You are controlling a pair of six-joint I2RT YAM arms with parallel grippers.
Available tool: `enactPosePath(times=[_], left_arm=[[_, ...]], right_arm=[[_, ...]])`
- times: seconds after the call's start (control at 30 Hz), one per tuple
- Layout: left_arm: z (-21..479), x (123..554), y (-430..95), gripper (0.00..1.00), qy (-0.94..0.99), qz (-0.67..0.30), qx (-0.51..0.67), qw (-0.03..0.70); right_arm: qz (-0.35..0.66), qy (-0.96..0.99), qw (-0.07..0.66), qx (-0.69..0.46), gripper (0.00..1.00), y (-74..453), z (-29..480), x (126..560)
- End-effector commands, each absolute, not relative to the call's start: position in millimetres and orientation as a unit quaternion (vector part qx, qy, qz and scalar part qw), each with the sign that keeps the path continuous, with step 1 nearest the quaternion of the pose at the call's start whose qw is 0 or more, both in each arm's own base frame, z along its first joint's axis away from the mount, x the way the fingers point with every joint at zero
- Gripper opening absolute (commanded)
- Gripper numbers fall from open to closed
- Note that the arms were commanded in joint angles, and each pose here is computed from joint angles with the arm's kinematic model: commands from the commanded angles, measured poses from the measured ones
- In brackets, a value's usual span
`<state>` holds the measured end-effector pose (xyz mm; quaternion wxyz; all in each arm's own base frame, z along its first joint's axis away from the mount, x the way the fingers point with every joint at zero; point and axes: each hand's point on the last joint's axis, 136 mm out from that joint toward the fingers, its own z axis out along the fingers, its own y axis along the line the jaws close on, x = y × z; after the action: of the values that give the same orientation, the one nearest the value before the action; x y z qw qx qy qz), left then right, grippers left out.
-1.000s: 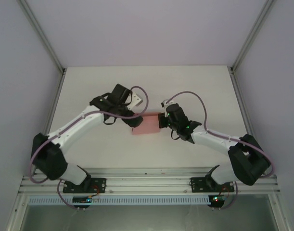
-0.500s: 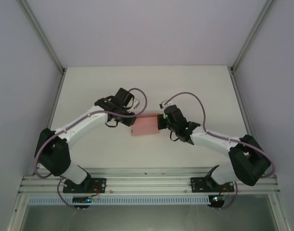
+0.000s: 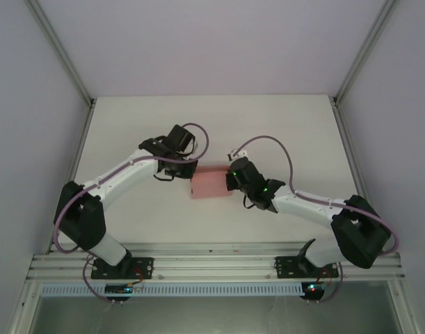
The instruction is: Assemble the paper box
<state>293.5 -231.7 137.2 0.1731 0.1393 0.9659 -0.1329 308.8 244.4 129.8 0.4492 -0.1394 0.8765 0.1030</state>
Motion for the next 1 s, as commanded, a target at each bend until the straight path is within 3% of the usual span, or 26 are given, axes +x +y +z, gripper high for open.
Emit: enactPosePath(times=[0.0,0.23,0.37,0.6,0.97], left_arm=[[157.3,297.9,-249.4,0.00,0.964,-0.201,0.076,0.159],[161.6,300.0,-239.7,0.00,0.963,-0.229,0.040,0.137],[143.7,291.9,-245.3,0.00,0.961,-0.216,0.092,0.145],[116.8,287.5,-213.8,0.00,0.971,-0.091,0.126,0.181],[73.5,244.7,-240.0,0.00,0.955,-0.159,0.153,0.200]], right_arm=[[0.037,0.890,0.419,-0.174,0.00,232.1,102.0,283.4],[0.019,0.881,0.439,-0.175,0.00,230.8,102.0,274.5],[0.035,0.883,0.434,-0.176,0.00,233.1,96.7,270.5],[0.035,0.876,0.444,-0.185,0.00,230.6,98.8,268.7],[0.062,0.858,0.461,-0.217,0.00,239.7,85.8,253.2]])
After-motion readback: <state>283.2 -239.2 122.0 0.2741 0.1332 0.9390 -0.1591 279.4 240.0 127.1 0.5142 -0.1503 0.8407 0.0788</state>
